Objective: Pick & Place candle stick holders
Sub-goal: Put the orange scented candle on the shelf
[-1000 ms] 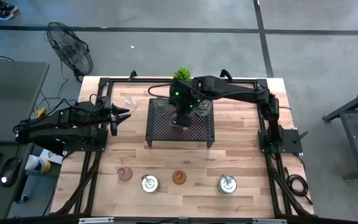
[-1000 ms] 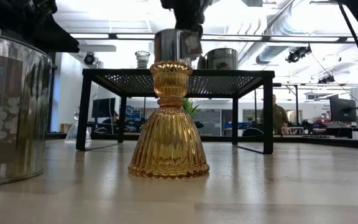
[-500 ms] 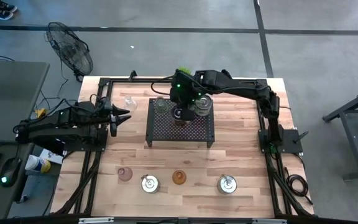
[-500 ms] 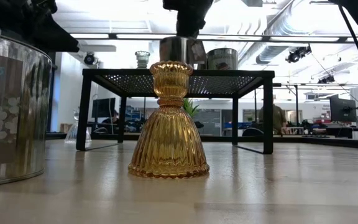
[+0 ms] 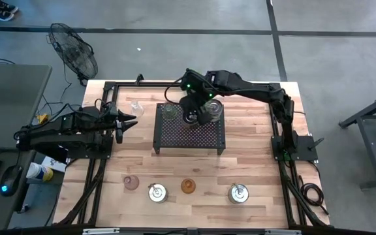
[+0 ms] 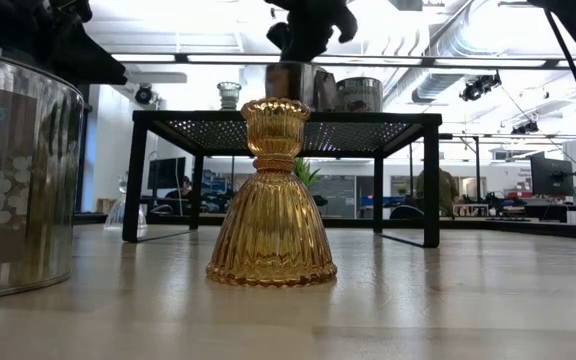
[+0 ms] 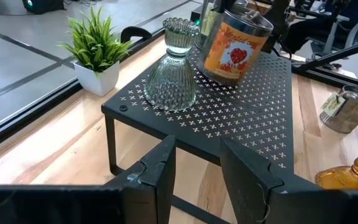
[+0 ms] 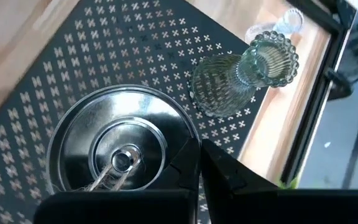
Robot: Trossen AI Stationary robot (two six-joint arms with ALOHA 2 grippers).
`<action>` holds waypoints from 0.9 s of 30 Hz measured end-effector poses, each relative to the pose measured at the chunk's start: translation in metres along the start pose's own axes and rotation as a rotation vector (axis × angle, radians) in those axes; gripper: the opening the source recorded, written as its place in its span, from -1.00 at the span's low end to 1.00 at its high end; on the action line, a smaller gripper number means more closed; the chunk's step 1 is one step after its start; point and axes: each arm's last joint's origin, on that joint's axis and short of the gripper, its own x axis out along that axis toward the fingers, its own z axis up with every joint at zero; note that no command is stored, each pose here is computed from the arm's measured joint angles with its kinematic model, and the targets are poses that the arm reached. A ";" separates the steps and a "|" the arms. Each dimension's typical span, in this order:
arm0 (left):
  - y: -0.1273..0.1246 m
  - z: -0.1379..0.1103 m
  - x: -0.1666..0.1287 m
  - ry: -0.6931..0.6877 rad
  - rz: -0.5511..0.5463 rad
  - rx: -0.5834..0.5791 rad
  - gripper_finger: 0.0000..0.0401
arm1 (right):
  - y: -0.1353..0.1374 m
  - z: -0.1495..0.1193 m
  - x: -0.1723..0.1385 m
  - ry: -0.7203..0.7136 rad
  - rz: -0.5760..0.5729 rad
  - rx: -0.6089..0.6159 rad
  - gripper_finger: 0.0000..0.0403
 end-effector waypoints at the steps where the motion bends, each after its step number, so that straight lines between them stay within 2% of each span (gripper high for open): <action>1: 0.000 0.000 0.000 0.000 0.000 0.000 -0.39 | -0.001 -0.001 0.000 -0.001 0.000 -0.028 -1.00; 7: 0.000 0.000 0.000 0.000 0.001 0.000 -0.39 | -0.011 -0.009 -0.002 -0.060 0.031 -0.214 -1.00; 17: 0.000 0.000 0.000 0.000 0.001 0.000 -0.39 | -0.030 -0.023 -0.007 -0.135 0.004 -0.344 -1.00; 27: 0.000 0.000 0.000 -0.001 0.001 0.000 -0.39 | -0.046 -0.040 -0.009 -0.165 -0.011 -0.416 -1.00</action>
